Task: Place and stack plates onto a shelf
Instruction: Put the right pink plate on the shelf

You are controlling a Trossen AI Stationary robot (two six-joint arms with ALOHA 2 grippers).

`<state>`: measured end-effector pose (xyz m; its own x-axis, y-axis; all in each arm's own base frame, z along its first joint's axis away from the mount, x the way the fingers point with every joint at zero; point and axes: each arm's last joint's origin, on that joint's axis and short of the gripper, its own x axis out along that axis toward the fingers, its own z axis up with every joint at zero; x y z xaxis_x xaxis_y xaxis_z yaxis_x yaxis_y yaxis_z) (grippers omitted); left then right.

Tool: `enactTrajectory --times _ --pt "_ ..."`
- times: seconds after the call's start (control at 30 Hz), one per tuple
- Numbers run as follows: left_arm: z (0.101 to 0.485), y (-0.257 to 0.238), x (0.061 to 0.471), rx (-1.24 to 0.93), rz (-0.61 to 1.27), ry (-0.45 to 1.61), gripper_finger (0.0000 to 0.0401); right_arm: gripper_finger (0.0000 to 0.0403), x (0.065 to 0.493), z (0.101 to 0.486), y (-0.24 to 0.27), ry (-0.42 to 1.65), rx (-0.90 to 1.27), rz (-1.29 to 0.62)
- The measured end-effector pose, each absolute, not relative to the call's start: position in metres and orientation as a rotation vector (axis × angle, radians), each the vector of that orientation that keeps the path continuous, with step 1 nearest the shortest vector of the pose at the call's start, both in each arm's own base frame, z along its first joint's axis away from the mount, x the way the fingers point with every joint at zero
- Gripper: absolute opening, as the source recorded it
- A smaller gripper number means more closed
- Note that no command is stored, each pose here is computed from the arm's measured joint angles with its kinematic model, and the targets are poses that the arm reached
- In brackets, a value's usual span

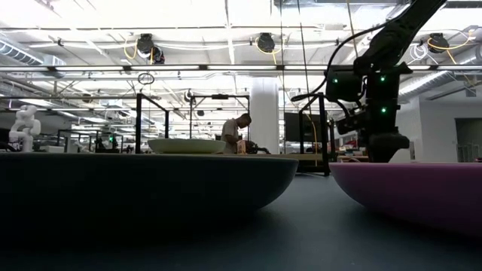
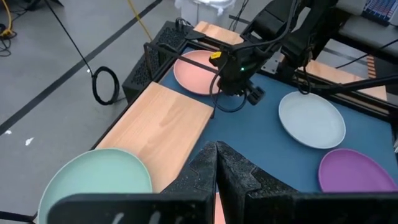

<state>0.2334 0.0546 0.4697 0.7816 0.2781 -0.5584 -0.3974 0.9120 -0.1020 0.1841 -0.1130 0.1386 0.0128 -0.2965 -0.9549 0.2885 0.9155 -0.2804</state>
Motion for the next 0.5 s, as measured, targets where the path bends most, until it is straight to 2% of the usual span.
enactTrajectory --times 0.37,0.5 --pt "0.4697 0.0521 0.234 -0.228 0.361 0.565 0.001 0.0011 0.1841 0.1391 -0.1132 1.48 0.017 -0.493" --pt "0.4697 0.0521 0.234 -0.228 0.361 0.565 0.001 0.0007 0.184 0.1392 -0.1128 1.477 0.037 -0.511"
